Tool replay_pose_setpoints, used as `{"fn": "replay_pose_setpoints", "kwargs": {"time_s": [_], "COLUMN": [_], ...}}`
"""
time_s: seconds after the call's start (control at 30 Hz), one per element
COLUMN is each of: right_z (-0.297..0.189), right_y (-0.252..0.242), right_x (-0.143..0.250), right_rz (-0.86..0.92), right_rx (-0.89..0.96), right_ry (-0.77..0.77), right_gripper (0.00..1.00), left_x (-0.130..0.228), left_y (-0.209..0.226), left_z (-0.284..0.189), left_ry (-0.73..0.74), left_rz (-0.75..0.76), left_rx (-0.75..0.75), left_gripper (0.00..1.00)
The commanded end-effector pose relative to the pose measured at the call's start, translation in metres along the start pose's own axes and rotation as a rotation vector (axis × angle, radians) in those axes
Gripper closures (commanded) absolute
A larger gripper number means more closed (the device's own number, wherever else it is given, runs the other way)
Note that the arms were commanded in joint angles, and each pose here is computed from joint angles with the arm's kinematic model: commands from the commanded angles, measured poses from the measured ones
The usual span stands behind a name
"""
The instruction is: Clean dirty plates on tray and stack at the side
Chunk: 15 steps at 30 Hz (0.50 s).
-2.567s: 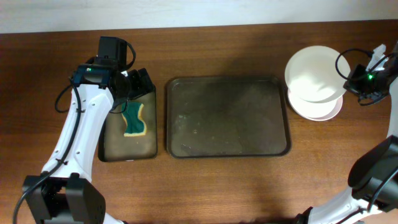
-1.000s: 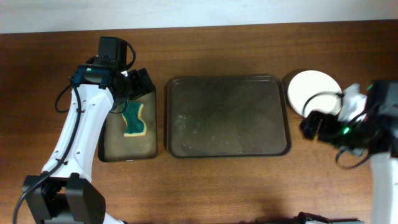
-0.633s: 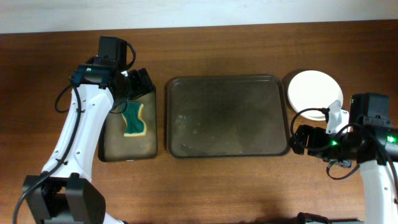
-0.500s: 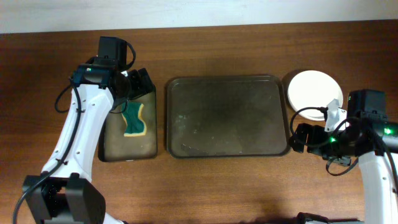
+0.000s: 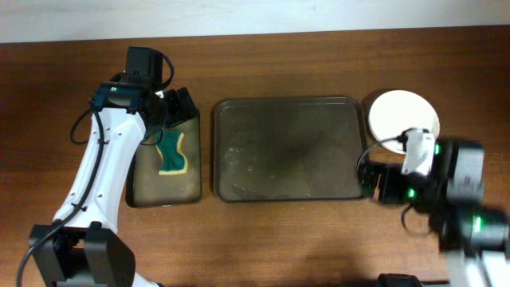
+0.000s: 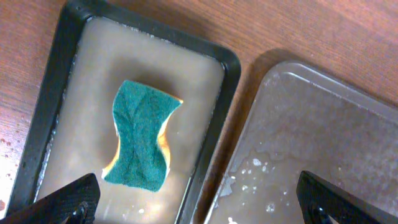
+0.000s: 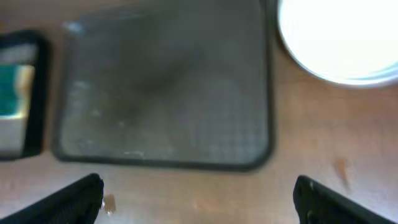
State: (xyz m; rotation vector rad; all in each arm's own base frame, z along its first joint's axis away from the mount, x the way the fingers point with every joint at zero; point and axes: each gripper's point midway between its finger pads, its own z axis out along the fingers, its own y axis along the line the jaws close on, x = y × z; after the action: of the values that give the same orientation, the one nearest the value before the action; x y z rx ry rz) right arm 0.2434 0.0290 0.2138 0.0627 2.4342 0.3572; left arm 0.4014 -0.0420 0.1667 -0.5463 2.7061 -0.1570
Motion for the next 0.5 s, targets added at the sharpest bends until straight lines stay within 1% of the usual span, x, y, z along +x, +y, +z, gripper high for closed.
{"fn": "replay_pose_setpoints", "kwargs": {"time_s": [0.0,0.07,0.17,0.37,0.47], "right_z": [-0.012,-0.014,-0.009,0.005,0.008], "right_y": [0.024,0.032,0.031,0.028,0.028], "right_x": [0.007,0.015,0.024,0.045,0.047], "right_rz": [-0.130,-0.181,-0.212,-0.254,-0.273], "right_rx": [-0.082,-0.117,-0.135,-0.168,-0.183], "right_ry": [-0.191,-0.285,-0.375,-0.512,-0.576], "right_gripper": [0.02,0.01,0.02,0.02,0.02], "left_x": [-0.001,-0.001,-0.001,-0.001,-0.001], "left_y": [-0.002,-0.002,-0.002,-0.002,-0.002], "left_z": [-0.001,-0.001,-0.001,-0.001,-0.001], "left_ry": [0.000,0.000,0.000,0.000,0.000], "left_rz": [0.013,0.013,0.013,0.013,0.013], "left_rx": [0.008,0.008,0.008,0.008,0.008], "left_gripper": [0.01,0.01,0.01,0.01,0.01]}}
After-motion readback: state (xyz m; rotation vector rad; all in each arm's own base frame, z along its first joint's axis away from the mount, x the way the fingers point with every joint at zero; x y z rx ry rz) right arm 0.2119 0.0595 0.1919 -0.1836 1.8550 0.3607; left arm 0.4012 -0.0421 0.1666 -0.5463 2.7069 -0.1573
